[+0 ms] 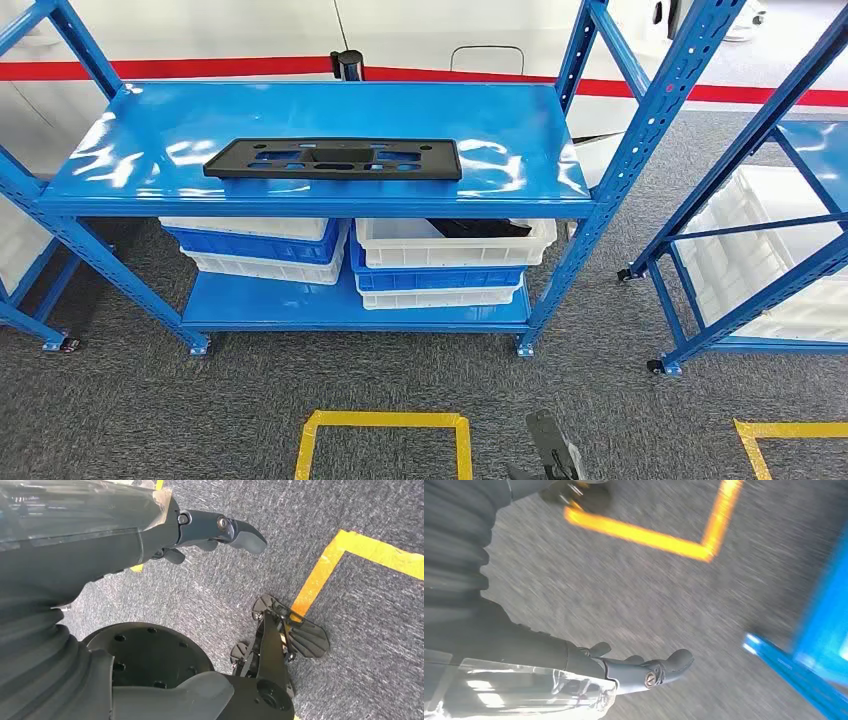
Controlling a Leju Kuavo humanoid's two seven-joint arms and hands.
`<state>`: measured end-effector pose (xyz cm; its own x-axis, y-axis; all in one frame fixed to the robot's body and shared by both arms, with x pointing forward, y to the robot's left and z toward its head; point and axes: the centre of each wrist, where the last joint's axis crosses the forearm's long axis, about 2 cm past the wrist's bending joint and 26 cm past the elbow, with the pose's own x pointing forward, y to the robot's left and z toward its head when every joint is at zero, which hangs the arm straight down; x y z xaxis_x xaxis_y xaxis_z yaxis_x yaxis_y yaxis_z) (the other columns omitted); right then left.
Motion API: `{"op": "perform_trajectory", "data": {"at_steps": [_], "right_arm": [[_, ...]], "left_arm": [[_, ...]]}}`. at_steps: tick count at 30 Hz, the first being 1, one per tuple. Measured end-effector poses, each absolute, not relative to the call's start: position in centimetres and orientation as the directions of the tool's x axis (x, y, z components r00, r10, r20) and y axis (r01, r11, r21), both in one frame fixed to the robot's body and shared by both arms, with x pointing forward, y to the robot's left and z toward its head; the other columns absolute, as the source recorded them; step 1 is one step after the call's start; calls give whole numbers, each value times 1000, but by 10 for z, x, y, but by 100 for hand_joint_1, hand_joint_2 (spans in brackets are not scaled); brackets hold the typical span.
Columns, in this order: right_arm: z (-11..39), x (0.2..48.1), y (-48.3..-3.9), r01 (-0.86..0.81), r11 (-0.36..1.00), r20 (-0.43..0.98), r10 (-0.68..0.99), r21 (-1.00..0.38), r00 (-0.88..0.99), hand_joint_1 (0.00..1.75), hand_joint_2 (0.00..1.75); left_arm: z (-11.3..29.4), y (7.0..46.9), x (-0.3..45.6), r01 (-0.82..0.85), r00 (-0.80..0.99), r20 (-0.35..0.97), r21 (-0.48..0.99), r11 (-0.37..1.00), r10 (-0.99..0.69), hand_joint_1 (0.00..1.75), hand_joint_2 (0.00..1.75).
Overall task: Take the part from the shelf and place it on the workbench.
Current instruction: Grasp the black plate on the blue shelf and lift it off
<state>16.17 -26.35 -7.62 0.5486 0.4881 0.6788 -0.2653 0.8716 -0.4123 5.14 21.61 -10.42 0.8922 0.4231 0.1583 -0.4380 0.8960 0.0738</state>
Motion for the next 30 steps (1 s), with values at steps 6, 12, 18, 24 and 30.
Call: {"op": "perform_trajectory", "data": {"at_steps": [6, 12, 18, 24, 30], "right_arm": [[-59, 186, -283, -216, 818, 711, 572, -534, 409, 0, 175], [-31, 215, -303, -127, 733, 705, 678, -668, 207, 0, 175], [1, 239, -309, -7, 639, 639, 769, -769, -23, 0, 175], [32, 253, -303, 123, 569, 534, 813, -813, -231, 0, 175], [64, 260, -286, 245, 511, 385, 822, -824, -420, 0, 175]], "left_arm": [[-104, 216, 51, -445, 889, 166, 82, 892, 428, 0, 131], [-104, 216, 50, -444, 887, 184, 81, 892, 424, 0, 0], [-105, 215, 50, -435, 882, 215, 35, 900, 418, 0, 0], [-105, 214, 50, -423, 874, 252, -21, 906, 414, 0, 0], [-105, 213, 50, -406, 862, 298, -77, 910, 410, 0, 0]]}}
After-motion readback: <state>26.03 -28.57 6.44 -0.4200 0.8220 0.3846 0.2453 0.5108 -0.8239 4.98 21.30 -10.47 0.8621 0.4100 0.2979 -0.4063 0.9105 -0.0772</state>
